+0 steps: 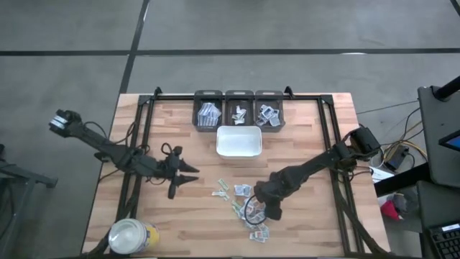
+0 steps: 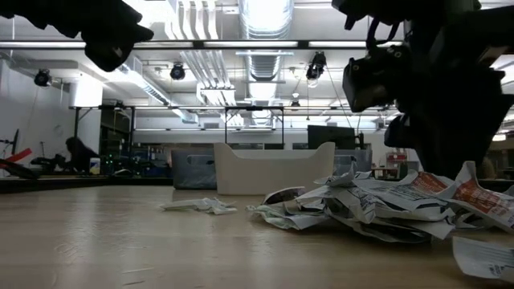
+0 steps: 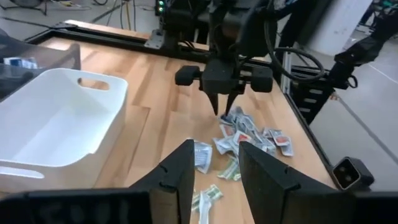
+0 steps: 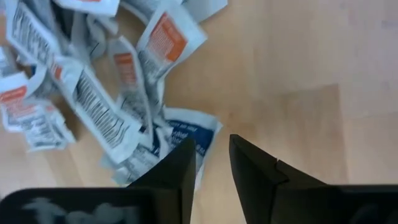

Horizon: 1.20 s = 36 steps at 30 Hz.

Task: Pick & Place First Aid Supplies
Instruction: Put the white alcohol pad into the right black bin

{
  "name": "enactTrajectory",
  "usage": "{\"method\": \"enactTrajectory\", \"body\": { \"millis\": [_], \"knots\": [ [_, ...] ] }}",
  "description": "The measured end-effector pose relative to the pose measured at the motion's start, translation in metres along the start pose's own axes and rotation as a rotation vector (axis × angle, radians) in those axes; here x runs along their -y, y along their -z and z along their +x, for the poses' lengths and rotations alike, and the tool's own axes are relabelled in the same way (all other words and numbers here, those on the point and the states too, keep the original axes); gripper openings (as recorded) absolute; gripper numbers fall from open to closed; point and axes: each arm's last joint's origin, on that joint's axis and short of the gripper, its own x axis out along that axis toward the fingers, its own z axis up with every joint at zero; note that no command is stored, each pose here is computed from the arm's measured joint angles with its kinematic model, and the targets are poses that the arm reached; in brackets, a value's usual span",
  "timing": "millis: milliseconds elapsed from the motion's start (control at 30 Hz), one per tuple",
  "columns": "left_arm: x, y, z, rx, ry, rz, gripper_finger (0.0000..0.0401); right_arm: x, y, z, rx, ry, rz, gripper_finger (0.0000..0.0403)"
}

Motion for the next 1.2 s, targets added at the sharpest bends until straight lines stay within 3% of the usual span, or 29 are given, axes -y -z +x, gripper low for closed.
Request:
{"method": "enactTrajectory", "body": {
  "millis": [300, 667, 967, 1200],
  "knots": [
    [-0.01, 0.02, 0.002, -0.035, -0.009, -0.035, 0.0119, 0.001, 0.001, 0.001, 0.026, 0.043, 0.015, 0.0064],
    [-0.016, 0.035, 0.0, 0.042, 0.019, -0.081, 0.0119, 0.001, 0.006, 0.004, 0.012, 0.051, 0.022, 0.0054],
    [-0.017, 0.032, -0.004, 0.068, 0.027, -0.079, 0.0119, 0.011, 0.014, 0.009, -0.023, 0.11, 0.075, 0.0051],
    [-0.017, 0.031, -0.006, 0.079, 0.03, -0.077, 0.0119, 0.013, 0.015, 0.009, -0.023, 0.13, 0.075, 0.0011]
  ]
}}
